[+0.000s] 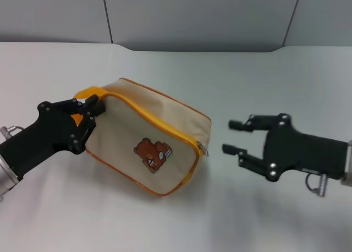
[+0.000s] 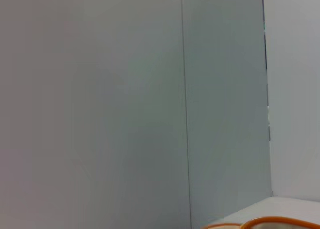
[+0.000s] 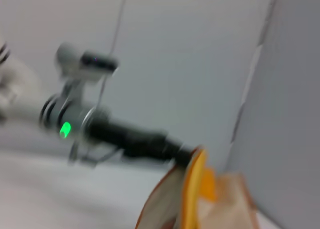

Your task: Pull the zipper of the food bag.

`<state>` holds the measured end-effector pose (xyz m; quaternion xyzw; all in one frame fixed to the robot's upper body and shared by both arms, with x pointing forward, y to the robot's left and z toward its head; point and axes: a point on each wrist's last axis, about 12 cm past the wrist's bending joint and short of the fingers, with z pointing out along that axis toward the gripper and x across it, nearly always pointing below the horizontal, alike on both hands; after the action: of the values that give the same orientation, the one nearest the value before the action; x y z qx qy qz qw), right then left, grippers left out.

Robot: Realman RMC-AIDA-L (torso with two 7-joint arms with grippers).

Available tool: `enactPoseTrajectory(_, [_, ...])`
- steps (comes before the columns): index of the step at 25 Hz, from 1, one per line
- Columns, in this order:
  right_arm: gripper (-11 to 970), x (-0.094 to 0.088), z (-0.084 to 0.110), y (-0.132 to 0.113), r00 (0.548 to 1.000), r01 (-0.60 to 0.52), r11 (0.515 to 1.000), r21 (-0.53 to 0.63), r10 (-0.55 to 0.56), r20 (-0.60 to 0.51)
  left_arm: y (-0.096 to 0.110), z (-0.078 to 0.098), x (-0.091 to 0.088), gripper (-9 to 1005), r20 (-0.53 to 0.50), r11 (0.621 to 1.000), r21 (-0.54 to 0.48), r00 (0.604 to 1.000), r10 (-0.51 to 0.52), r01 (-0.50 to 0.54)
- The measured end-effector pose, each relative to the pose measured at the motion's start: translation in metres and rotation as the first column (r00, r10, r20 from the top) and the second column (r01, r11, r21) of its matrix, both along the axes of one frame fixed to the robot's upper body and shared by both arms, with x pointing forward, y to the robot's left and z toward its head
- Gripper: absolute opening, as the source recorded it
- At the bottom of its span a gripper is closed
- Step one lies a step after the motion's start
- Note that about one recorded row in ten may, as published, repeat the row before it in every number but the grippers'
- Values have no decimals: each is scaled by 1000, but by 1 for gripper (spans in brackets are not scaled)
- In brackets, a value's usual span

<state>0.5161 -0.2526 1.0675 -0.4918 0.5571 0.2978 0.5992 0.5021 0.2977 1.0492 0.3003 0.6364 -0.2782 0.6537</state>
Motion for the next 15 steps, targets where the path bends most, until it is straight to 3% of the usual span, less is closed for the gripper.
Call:
enactPoseTrajectory(2, [323,-8,0,-8,999,30,994,103,-26,-37,0,-3,-2,209,-13,1000,1,1000,10,-10])
enactPoseTrajectory(5, [442,-13,-1,-11,998,35,988,149,-26,-61,1,-4,-3,214,-18,1000,2,1000,13,-13])
enactPoseTrajectory(13, [738,-33,-17,-7,989,69,977,200,-41,-142,4,-9,-4,228,-57,999,21,998,29,-28])
enactPoseTrajectory(15, [738,-37,-21,-6,986,78,976,205,-45,-160,7,-9,-5,232,-61,999,16,997,36,-35])
